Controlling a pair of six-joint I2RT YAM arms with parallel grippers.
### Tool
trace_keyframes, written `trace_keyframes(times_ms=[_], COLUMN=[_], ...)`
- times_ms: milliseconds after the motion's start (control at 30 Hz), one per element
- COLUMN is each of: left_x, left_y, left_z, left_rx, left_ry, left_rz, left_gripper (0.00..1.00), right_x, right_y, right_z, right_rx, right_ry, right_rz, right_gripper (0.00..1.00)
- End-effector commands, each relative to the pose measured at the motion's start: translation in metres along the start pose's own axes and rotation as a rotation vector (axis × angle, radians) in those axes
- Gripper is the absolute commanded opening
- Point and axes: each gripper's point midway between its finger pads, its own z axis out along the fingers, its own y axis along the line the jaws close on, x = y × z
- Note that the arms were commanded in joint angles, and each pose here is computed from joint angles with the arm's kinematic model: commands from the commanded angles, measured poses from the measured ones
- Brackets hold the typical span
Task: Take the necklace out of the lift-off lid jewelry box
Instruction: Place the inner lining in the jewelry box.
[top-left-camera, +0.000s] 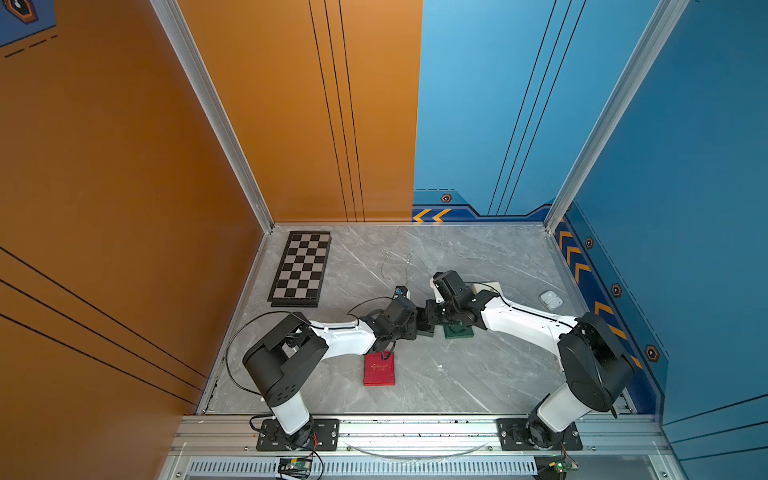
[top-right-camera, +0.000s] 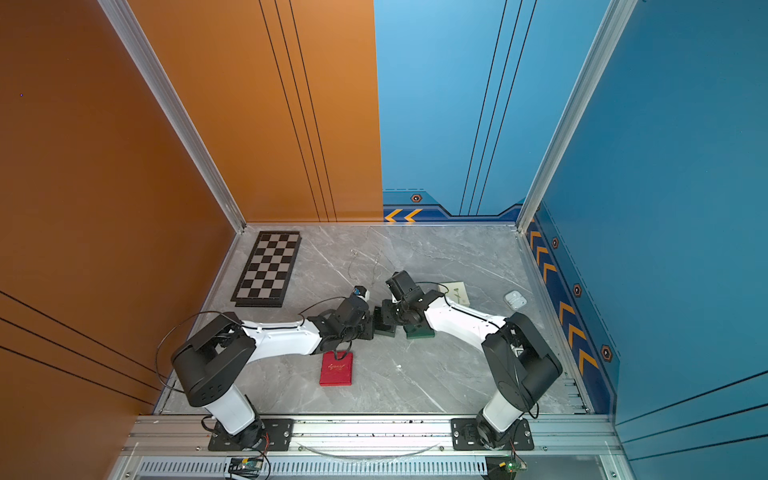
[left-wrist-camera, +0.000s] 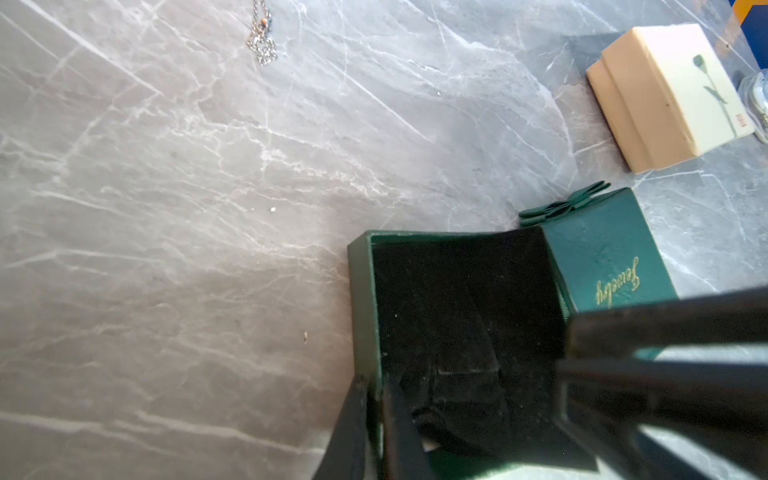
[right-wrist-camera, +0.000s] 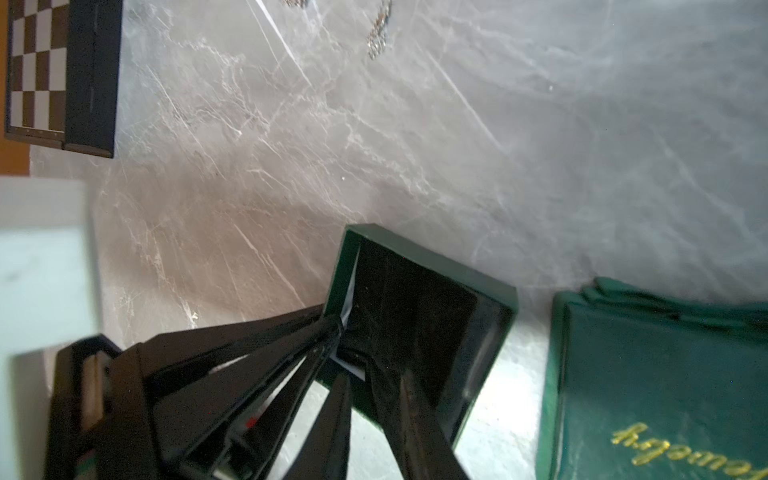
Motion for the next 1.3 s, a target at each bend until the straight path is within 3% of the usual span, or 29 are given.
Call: trace_keyframes(times_ms=[0,500,667,967,1267], left_x=[-0.007,0.001,0.008,-0.001,-0.023], left_y=[-0.009,-0.009,-0.008,-0.007,0.027], left_z=[-0.007,-0.016,-0.020,-0.035,-0.075], left_rx=[0.024,0.028,0.035,0.036,-0.024], left_ry=[-0.018,-0.019,-0.009,-0.061,-0.173], left_rz=[-0.005,-0.010,-0.019,-0.024,-0.051], left_gripper=[0.11,0.11,0.11,0.24,0.29], right_x=[0.015,0.018,0.017,0.026,0.019], right_y=[-0.018,-0.020,-0.026,-0.025,-0.016], right_z=[0.006,0.040,0.034,0.023,-0.001], right_rx=[0.074,0.107,0.126,0.097,0.062], right_ry=[0.030,0.152,0.183,0.252,0.214], right_rz=[0.029,-0.051,-0.108,-0.245,-0.345], right_gripper=[0.22,0.20,0.20,0.24,0.31])
